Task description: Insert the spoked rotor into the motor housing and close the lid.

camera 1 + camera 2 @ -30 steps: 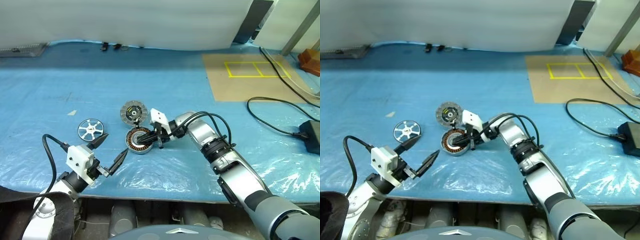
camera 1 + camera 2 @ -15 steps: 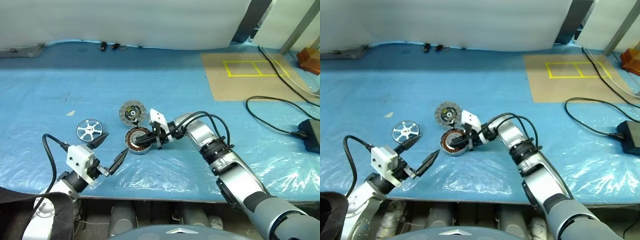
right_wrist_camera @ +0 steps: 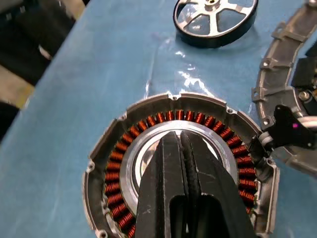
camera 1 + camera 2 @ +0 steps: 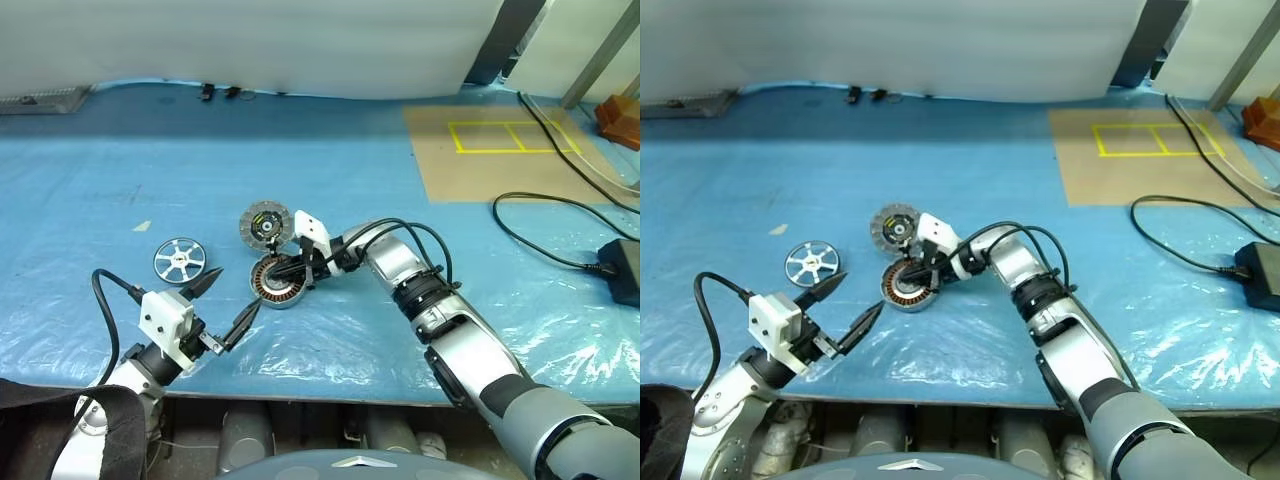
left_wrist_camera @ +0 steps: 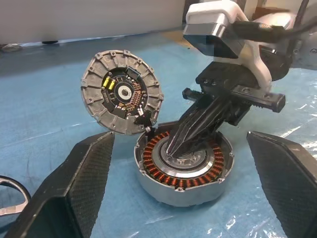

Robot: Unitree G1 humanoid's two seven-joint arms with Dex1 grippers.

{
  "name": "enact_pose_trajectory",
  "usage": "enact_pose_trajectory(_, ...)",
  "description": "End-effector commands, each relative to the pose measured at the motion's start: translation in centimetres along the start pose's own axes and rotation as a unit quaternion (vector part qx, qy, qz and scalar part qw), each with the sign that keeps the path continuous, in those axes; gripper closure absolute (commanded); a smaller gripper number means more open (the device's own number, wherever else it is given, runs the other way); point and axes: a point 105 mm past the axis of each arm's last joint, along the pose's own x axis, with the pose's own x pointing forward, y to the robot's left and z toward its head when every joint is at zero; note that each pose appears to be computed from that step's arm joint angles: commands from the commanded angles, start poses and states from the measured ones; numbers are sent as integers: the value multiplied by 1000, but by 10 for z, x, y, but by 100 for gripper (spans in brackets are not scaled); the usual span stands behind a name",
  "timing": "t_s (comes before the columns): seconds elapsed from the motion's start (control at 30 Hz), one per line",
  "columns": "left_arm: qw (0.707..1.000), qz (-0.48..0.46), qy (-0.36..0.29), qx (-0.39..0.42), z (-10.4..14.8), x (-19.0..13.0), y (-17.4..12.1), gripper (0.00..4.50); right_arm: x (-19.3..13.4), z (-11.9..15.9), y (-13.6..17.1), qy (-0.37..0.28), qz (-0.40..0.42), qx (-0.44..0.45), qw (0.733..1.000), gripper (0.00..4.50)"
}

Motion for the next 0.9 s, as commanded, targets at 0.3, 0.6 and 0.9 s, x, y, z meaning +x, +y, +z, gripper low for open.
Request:
enact_pose_trajectory(0.3,1000,-5,-16,13,9,-1,-2,0,-15,21,-3,34,30,-41,998,445)
enact_pose_trajectory(0.6,1000,-2,-13,7,5,-1,-4,0,-11,41,-13,53,21,-97,994,445)
enact_pose_trajectory(0.9,1000,-1,-4,5,2,-6,-2,0,-4,37,-16,95,45,-136,985,445)
